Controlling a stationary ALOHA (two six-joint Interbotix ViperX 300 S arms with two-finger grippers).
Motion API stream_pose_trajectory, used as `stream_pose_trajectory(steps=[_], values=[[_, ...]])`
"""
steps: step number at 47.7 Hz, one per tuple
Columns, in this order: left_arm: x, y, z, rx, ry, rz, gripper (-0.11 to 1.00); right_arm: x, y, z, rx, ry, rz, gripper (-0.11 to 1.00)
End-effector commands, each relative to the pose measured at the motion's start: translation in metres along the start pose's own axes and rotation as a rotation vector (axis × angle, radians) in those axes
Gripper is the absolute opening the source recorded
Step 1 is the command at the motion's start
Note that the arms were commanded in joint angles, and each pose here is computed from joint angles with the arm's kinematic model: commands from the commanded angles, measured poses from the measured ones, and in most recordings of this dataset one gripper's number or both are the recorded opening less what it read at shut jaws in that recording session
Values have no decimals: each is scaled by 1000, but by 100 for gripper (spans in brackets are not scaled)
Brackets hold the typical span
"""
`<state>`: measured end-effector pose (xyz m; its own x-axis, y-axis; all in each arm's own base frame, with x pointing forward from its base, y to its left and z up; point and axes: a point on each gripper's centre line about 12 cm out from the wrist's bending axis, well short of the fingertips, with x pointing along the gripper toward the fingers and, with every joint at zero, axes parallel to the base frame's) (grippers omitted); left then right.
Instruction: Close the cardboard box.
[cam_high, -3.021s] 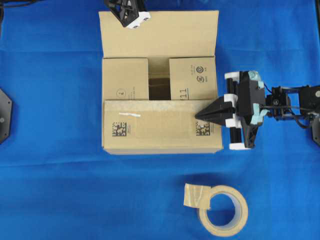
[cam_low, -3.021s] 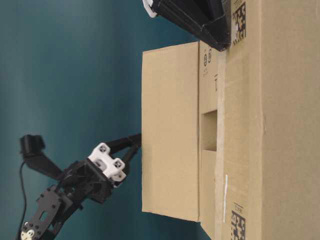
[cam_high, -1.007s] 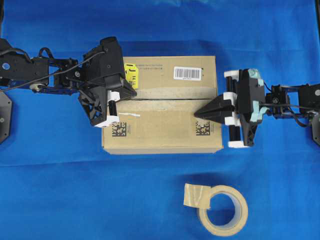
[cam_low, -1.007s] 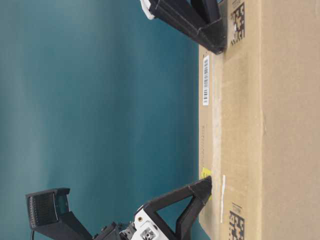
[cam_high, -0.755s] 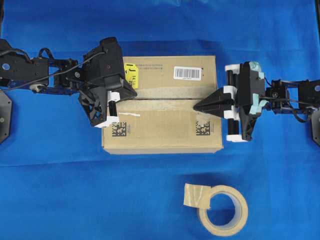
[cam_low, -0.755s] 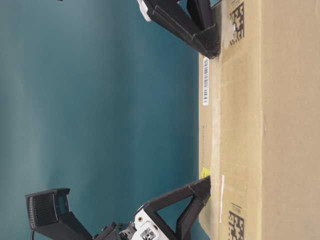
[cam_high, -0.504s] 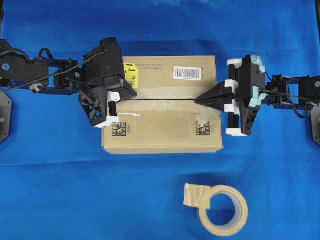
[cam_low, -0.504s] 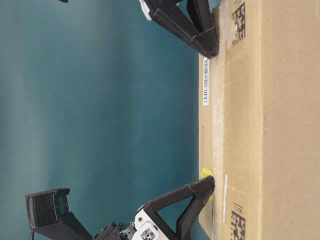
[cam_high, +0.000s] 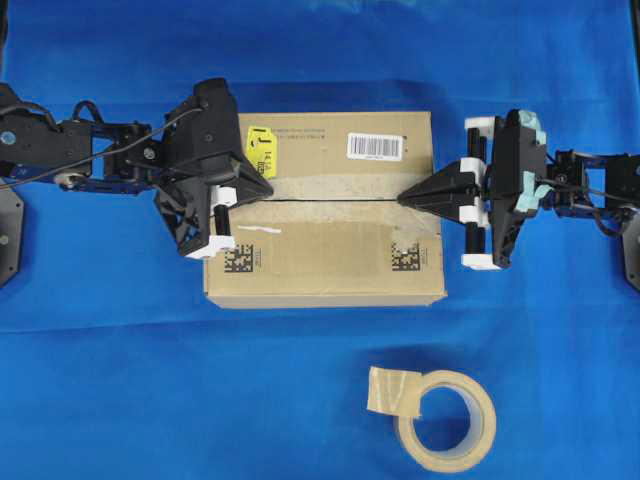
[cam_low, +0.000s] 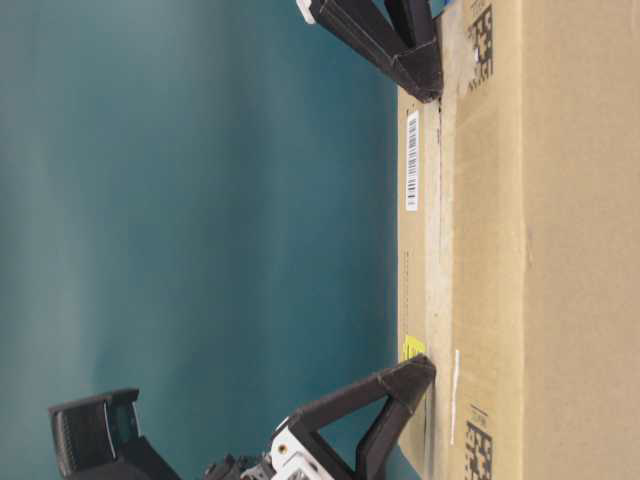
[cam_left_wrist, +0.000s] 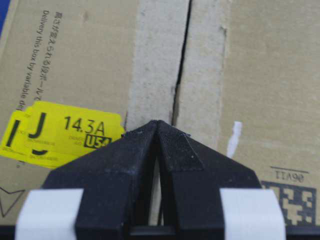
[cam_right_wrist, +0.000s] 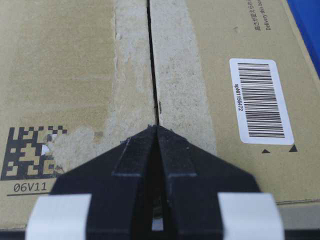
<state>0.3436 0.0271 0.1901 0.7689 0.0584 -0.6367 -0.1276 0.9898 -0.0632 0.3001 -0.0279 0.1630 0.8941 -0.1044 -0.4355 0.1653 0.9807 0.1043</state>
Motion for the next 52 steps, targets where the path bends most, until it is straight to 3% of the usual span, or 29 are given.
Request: stream_pose_trajectory(steps=[1, 10, 30, 44, 52], values=[[-9, -3, 9, 3, -71, -10, 0, 0, -2, 3, 3, -12, -7, 1], [-23, -3, 1, 18, -209, -17, 0, 0, -2, 3, 3, -12, -7, 1], [-45, -5, -48, 38, -481, -49, 0, 0, -2, 4, 3, -15, -7, 1], [-29, -6, -58, 78, -503, -44, 0, 0, -2, 5, 6, -19, -6, 1], [-21, -1, -64, 71, -488, -25, 0, 0, -2, 5, 11, -19, -6, 1]])
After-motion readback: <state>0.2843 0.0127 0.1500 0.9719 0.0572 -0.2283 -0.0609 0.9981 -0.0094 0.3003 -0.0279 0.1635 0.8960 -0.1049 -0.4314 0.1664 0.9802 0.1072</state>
